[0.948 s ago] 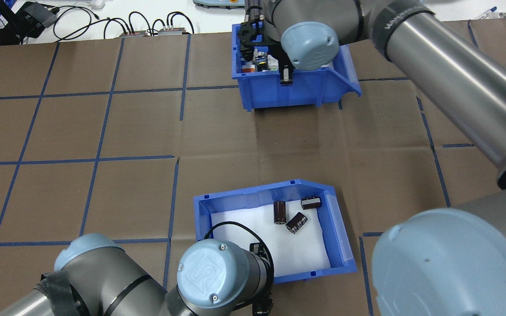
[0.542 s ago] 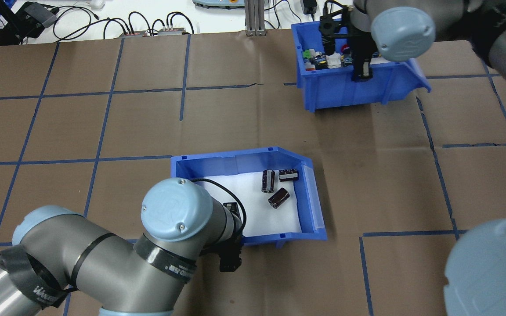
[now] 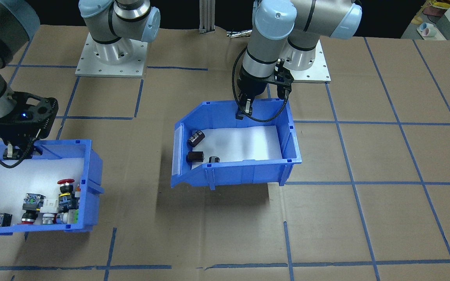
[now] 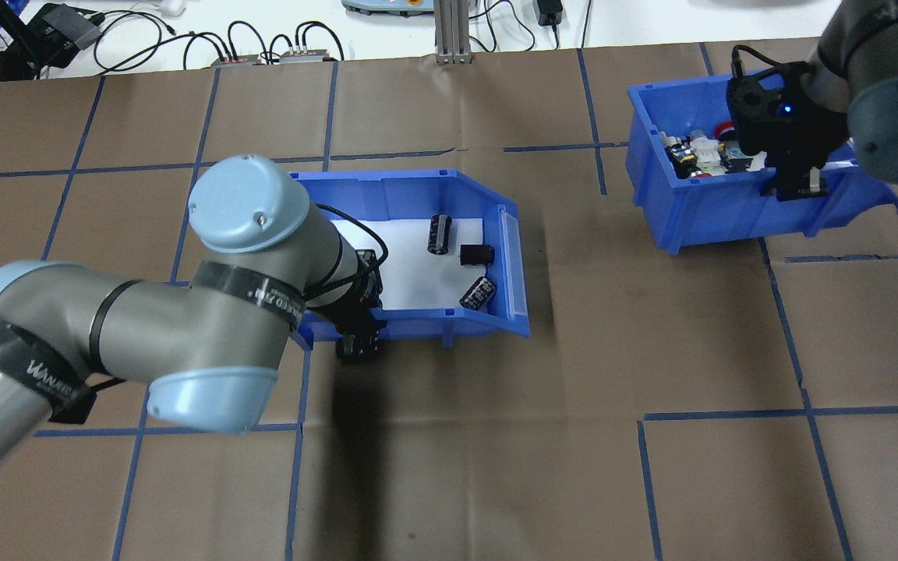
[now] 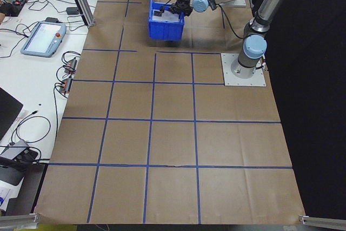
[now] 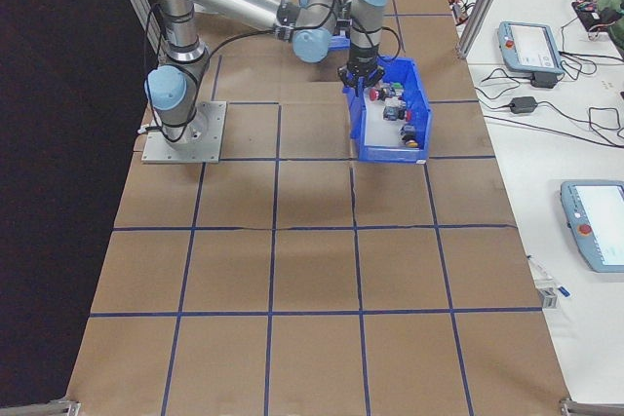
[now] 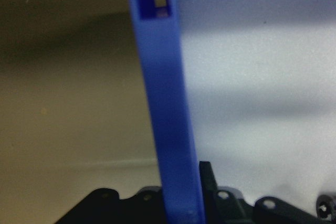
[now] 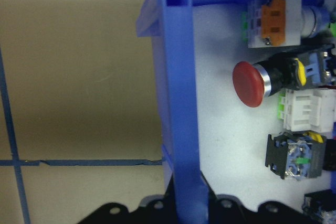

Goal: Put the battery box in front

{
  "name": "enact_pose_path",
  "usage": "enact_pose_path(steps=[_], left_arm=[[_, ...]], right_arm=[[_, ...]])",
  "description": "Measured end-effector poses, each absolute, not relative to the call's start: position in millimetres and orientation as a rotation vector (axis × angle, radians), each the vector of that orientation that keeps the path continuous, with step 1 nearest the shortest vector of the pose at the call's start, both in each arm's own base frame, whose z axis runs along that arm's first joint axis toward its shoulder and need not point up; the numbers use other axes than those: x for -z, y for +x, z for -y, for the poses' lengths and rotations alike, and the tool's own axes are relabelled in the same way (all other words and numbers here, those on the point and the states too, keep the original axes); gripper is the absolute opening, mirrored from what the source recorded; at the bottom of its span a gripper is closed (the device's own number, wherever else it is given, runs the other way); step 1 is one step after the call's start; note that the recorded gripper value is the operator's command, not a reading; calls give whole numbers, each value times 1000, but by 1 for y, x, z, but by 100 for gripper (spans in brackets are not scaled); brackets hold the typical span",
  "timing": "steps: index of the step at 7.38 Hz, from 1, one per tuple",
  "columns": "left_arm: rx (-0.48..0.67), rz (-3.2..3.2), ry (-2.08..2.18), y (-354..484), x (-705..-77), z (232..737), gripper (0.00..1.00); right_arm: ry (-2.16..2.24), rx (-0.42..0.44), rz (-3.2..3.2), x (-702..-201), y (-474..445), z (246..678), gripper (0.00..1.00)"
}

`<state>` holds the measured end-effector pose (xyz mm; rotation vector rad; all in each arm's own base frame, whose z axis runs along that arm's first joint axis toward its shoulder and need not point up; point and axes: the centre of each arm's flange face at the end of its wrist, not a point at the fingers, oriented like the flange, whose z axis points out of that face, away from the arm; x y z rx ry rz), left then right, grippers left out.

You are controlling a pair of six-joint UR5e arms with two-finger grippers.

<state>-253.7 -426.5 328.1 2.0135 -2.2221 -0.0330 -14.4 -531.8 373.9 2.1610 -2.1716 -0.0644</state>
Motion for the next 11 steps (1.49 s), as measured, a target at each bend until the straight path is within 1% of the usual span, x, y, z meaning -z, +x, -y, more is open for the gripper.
enact_pose_path(steps=[2, 3, 4, 6, 7, 9, 10, 11], left_arm=[[-24, 2227, 2008, -275, -330, 518, 2], [-26, 2220, 2006, -286, -325, 553, 2], [-1, 2213, 1997, -298, -315, 580, 4], [55, 2217, 1969, -320, -296, 607, 9], [72, 2224, 1965, -329, -287, 611, 16], [101, 2211, 1971, -337, -281, 612, 63], [125, 2201, 1968, -338, -281, 612, 91], [137, 2212, 1951, -339, -280, 612, 99]], right_arm=[[2140, 60, 2186, -377, -21, 473, 7], [2135, 59, 2189, -375, -19, 454, 7], [2134, 60, 2192, -372, -17, 442, 7], [2136, 61, 2194, -369, -15, 434, 7], [2135, 60, 2195, -369, -13, 431, 7], [2133, 67, 2207, -362, -7, 414, 7], [2127, 66, 2216, -357, -1, 399, 7], [2114, 57, 2235, -353, 6, 387, 7]])
